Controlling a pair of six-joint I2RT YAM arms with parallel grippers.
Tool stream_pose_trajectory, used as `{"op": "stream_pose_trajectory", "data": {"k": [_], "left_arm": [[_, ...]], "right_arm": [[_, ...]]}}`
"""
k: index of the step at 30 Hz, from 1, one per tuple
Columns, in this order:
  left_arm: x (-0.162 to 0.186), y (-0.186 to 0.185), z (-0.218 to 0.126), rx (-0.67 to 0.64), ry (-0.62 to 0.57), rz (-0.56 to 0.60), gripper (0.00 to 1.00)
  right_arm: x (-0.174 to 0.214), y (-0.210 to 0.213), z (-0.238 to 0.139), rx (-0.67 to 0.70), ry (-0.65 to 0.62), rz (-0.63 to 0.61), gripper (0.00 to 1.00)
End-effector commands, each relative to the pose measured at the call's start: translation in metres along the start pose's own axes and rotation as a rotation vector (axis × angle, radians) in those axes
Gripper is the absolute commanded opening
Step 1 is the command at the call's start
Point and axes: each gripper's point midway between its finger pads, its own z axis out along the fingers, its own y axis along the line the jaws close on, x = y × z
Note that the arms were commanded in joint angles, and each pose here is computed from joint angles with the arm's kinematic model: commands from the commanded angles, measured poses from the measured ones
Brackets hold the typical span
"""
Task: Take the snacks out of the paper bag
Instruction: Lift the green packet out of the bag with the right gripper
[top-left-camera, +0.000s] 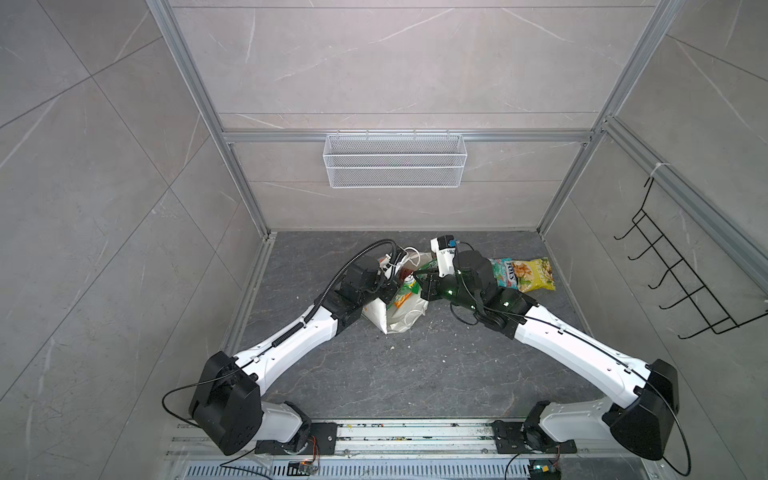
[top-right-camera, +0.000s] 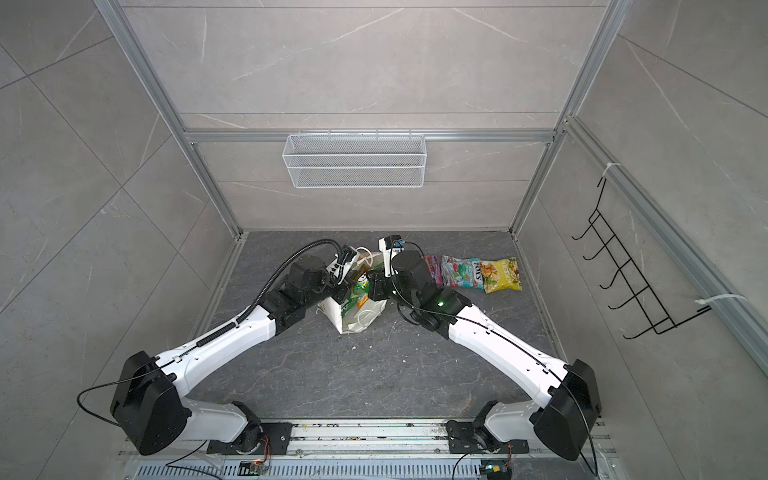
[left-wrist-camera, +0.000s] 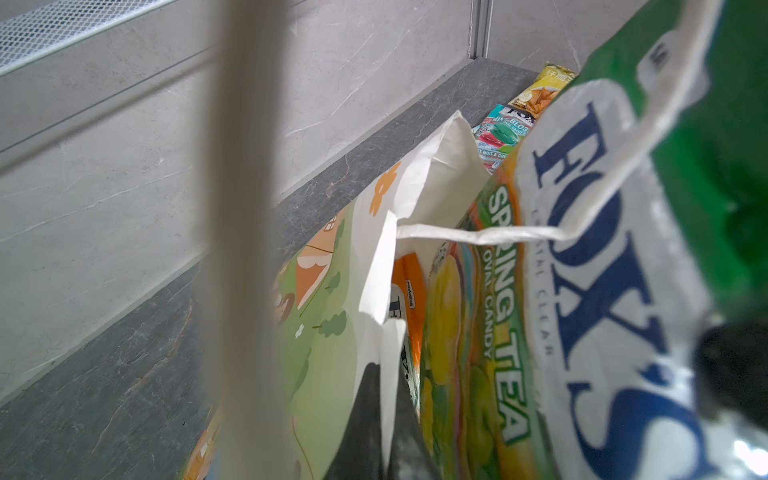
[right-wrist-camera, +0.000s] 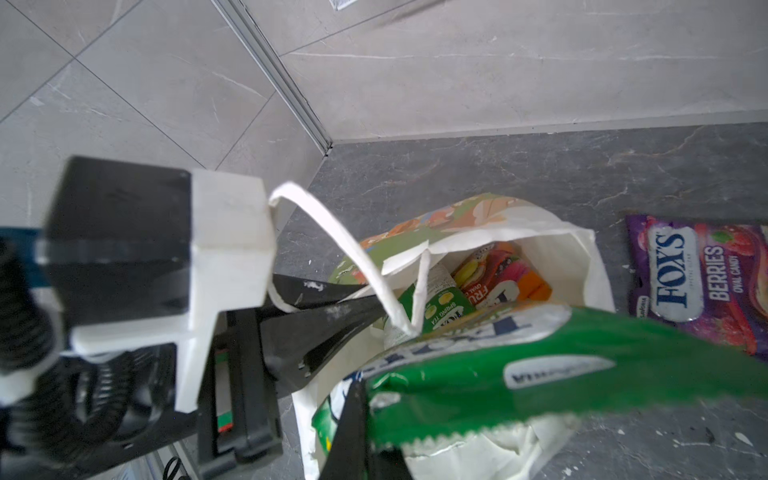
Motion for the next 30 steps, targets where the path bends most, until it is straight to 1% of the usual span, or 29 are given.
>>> {"op": "stream_pose_trajectory", "data": {"k": [1, 3, 9, 14, 16, 19, 22, 26, 29, 30], "left_arm": [[-0.031, 0.012, -0.008, -0.047, -0.075, 0.006, 0.00], [-0.031, 0.013, -0.009, -0.055, -0.075, 0.008, 0.00], [-0.038, 0.020, -0.011, -0.068, -0.070, -0.013, 0.00], [-0.043, 0.019, -0.012, -0.031, -0.065, -0.011, 0.00], [-0.046, 0.016, -0.015, 0.004, -0.072, 0.009, 0.00], [-0.047, 0.014, -0.022, 0.053, -0.082, 0.031, 0.00], [-0.044, 0.017, -0.027, 0.091, -0.080, 0.040, 0.00], [-0.041, 0.026, -0.032, 0.092, -0.073, 0.029, 0.00], [-0.044, 0.030, -0.036, 0.084, -0.081, 0.032, 0.00], [-0.044, 0.031, -0.037, 0.081, -0.082, 0.031, 0.00]], "right_arm": [[-0.044, 0.026, -0.030, -0.085, -0.130, -0.038, 0.00], [-0.048, 0.027, -0.039, -0.090, -0.148, -0.049, 0.00], [-0.075, 0.031, -0.088, -0.085, -0.277, -0.106, 0.00], [-0.098, 0.027, -0.128, -0.029, -0.385, -0.141, 0.00], [-0.105, 0.018, -0.142, 0.029, -0.422, -0.148, 0.00], [-0.112, -0.005, -0.156, 0.159, -0.449, -0.138, 0.00], [-0.112, -0.034, -0.165, 0.288, -0.440, -0.109, 0.00], [-0.104, -0.062, -0.164, 0.381, -0.376, -0.089, 0.00], [-0.092, -0.084, -0.153, 0.428, -0.285, -0.087, 0.00], [-0.087, -0.091, -0.146, 0.427, -0.235, -0.084, 0.00]]}}
